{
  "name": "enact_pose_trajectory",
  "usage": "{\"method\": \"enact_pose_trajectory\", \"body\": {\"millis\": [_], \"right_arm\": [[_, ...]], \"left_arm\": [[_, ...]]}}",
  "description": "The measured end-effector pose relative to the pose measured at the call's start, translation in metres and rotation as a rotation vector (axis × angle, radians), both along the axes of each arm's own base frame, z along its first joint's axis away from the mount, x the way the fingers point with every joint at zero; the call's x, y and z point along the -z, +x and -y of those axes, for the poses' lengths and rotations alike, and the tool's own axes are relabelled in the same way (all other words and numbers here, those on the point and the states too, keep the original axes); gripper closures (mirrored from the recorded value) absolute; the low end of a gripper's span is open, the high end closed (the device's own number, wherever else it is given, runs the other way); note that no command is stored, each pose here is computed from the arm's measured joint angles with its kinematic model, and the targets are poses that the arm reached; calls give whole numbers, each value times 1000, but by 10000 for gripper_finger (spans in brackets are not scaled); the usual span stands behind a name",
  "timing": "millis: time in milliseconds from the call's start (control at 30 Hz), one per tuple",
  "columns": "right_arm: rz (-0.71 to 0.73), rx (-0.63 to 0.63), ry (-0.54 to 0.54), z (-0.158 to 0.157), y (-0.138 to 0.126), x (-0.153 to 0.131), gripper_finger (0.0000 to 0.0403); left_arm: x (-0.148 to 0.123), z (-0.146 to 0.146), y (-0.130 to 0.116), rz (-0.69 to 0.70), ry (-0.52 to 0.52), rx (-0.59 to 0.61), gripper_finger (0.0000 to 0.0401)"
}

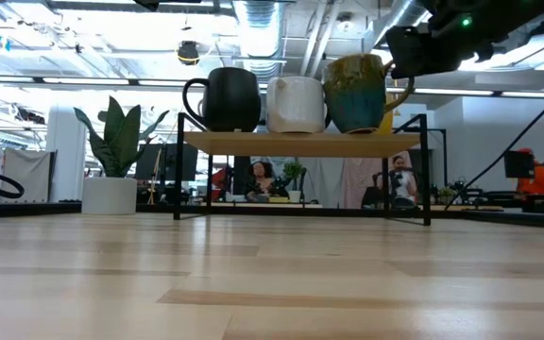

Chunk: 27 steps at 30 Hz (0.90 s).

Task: Place coffee mugs
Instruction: Put the brown mug on the shelf

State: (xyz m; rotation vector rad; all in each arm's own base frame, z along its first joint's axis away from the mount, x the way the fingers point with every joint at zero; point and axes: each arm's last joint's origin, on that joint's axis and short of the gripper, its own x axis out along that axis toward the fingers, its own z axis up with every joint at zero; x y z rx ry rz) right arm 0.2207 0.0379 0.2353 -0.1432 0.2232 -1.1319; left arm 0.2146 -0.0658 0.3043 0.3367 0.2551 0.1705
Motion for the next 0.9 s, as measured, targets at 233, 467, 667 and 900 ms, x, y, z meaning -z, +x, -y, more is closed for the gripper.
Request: {"method": "enact_pose_trajectory", "body": {"millis": [233, 467, 667, 900], "right_arm": [[-2, 30, 3, 7, 1, 0, 321], [-4, 19, 16, 8, 2, 0, 320], [-2, 14, 20, 9, 0, -2, 275], [14, 14, 22, 10, -3, -6, 188]], "left_arm": [[0, 0, 0, 0, 0, 0, 401], [0, 0, 0, 0, 0, 0, 401], [0, 0, 0, 0, 1, 0, 401], [0, 0, 0, -1, 1, 0, 401]]}}
